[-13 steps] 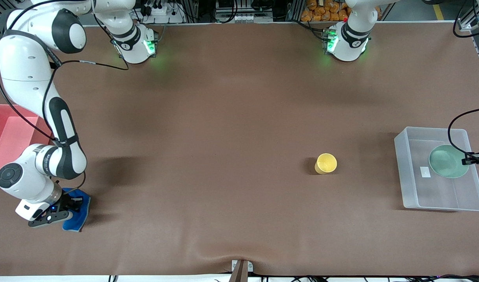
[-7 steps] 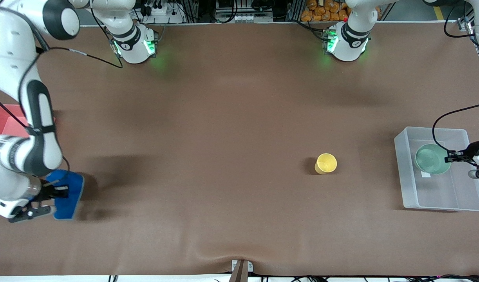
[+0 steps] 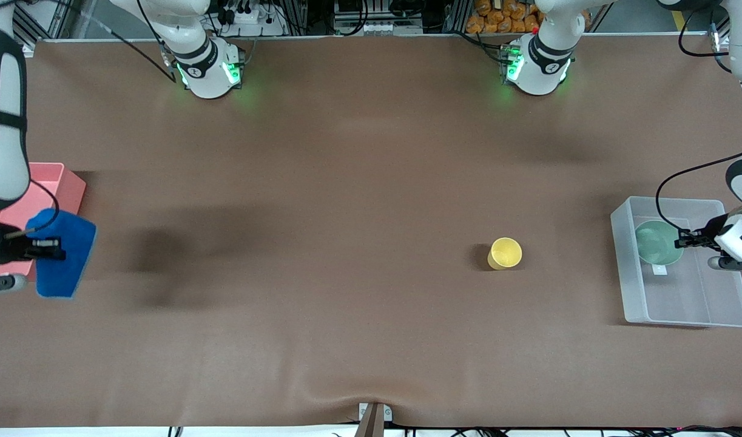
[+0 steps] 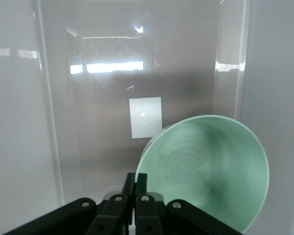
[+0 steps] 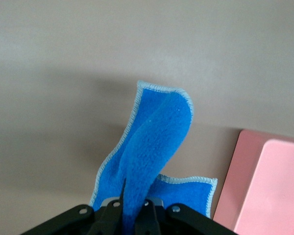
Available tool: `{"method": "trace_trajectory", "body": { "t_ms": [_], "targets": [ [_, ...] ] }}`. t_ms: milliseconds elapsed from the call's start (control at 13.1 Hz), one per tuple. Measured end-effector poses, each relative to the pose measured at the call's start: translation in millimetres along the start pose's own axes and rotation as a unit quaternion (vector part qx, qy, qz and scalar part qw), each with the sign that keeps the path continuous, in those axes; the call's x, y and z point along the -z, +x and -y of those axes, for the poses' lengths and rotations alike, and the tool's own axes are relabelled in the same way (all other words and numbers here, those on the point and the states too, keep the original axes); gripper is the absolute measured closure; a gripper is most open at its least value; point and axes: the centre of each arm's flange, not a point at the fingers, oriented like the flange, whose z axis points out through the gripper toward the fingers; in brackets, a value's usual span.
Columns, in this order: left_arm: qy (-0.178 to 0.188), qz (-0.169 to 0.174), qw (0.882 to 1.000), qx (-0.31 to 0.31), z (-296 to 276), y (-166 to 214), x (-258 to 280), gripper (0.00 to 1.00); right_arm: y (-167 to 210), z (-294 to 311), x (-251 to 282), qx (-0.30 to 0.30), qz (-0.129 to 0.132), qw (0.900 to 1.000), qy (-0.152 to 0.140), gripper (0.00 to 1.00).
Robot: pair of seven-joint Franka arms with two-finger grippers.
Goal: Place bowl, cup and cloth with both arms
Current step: 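Lift the cloth into the pink bin while the left gripper places the bowl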
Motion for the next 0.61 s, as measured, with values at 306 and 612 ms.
{"method": "trace_trajectory", "body": {
  "t_ms": [306, 612],
  "targets": [
    [0.001, -0.005, 1.000, -0.011, -10, 6, -3, 0.81, -60, 30, 35, -0.013, 0.024, 0.999, -0.030, 0.96],
    [0.018, -0.037, 0.999, -0.025, -14, 29, 28, 0.35, -97, -1, 61, -0.019, 0.053, 0.996, -0.071, 0.96]
  ]
}}
